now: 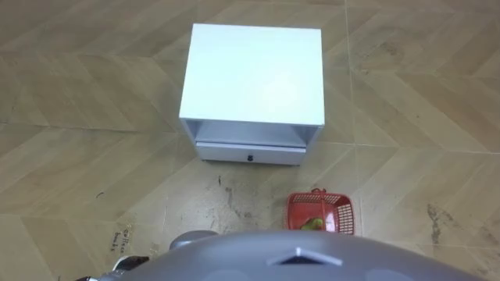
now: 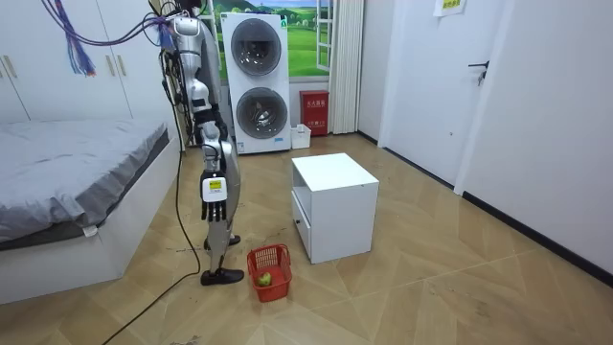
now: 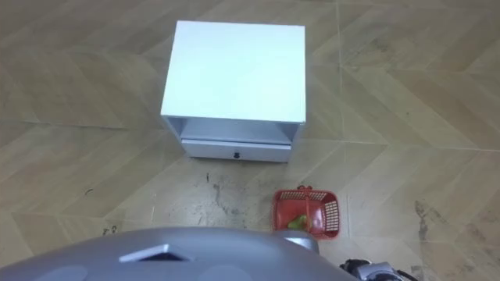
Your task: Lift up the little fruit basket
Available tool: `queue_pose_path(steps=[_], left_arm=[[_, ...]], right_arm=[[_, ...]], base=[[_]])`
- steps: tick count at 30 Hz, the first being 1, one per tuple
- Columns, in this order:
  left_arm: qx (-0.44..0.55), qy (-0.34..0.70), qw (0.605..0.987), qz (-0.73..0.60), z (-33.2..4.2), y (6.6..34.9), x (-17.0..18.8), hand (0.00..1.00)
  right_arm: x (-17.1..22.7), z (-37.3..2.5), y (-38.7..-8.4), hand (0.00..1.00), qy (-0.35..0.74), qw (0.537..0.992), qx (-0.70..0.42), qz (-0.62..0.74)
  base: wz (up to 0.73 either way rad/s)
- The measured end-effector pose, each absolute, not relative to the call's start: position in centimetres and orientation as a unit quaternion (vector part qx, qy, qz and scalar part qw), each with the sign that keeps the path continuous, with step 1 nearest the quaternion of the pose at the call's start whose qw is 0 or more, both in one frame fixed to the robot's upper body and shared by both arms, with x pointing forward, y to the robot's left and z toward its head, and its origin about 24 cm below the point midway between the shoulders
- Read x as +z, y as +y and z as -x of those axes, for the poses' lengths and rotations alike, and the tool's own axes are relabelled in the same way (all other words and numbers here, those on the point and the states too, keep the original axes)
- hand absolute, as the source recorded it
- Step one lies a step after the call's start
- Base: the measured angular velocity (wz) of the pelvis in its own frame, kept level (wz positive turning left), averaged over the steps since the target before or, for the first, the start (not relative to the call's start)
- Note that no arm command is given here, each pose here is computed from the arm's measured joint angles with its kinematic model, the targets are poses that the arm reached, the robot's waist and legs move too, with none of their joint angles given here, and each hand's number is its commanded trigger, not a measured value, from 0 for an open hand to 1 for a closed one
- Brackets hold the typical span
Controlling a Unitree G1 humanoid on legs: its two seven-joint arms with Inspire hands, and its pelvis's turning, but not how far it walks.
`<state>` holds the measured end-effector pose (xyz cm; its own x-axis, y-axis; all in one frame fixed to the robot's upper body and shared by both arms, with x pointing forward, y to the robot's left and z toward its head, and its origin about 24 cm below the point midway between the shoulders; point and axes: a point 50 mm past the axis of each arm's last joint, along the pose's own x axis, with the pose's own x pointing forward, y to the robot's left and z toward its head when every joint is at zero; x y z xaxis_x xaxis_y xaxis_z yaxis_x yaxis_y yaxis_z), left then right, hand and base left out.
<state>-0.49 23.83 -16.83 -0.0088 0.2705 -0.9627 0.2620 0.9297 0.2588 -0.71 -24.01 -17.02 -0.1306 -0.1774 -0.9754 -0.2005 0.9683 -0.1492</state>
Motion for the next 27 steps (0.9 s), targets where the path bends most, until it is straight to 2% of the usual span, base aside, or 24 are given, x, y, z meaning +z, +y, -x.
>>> queue_pose_path(steps=[27], left_arm=[[-0.018, 0.692, 0.687, -0.222, -0.1, 23.9, -16.8, 0.0]], right_arm=[[-17.0, -0.3, -24.3, 0.0, 0.718, 0.676, -0.002, 0.166]], base=[[0.0]])
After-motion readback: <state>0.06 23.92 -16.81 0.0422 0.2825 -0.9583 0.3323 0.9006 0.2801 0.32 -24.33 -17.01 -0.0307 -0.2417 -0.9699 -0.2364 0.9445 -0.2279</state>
